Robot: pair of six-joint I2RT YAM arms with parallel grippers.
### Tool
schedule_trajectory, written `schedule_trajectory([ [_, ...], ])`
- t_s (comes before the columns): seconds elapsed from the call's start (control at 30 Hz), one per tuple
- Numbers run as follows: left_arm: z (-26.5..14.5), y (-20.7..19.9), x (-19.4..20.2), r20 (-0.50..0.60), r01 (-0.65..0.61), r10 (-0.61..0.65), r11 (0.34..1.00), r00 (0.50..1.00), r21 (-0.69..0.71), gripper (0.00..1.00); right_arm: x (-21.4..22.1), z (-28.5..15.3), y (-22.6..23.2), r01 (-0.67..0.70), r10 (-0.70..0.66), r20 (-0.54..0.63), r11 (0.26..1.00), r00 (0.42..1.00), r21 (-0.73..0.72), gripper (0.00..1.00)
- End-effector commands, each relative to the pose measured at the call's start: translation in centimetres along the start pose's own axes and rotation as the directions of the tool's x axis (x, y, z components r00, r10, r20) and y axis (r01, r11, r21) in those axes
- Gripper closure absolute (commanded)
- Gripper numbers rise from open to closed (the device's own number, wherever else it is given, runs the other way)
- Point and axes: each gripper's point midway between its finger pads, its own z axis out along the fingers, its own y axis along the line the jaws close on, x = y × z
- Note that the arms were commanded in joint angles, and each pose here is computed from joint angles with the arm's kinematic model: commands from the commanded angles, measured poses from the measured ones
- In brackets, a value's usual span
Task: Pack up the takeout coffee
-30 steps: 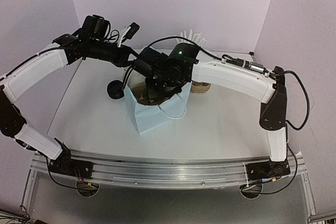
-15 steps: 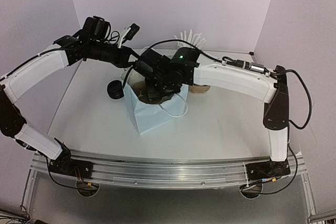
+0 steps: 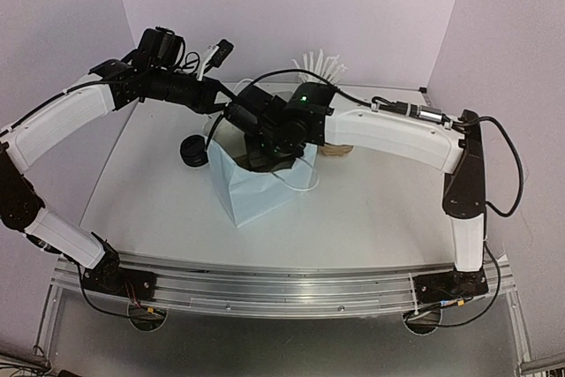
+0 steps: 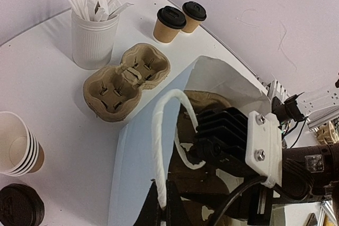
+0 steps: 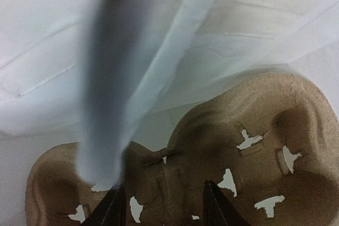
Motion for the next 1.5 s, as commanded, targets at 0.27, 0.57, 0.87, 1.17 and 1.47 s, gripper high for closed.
schedule_trajectory([
  [0.27, -0.7, 0.1, -1.0, 0.033, -0.064, 0.064, 0.998, 0.997, -0.012, 1.0, -4.2, -5.2, -0.5, -0.012, 0.019, 0.096, 0.997, 0.995, -0.07, 0.23],
  [0.57, -1.0, 0.2, -0.8, 0.027, -0.118, 0.118, 0.993, 0.993, -0.014, 1.0, -6.9, -8.9, -0.6, -0.017, 0.038, 0.17, 0.992, 0.985, -0.126, 0.22],
  [0.87, -1.5, -0.5, -0.9, 0.027, -0.239, 0.238, 0.971, 0.971, 0.004, 1.0, -10.1, -14.4, 0.9, 0.007, 0.071, 0.245, 0.953, 0.967, -0.304, 0.22],
  [1.17, -3.7, -3.6, -1.3, 0.025, -0.477, 0.476, 0.875, 0.879, 0.082, 1.0, -12.0, -21.3, 1.9, 0.083, 0.105, 0.322, 0.85, 0.941, -0.521, 0.23],
  [1.47, -6.3, -8.0, -0.9, 0.114, -0.723, 0.715, 0.688, 0.69, 0.064, 1.0, -12.1, -23.4, -5.1, -0.04, 0.245, 0.444, 0.906, 0.862, -0.421, 0.23],
])
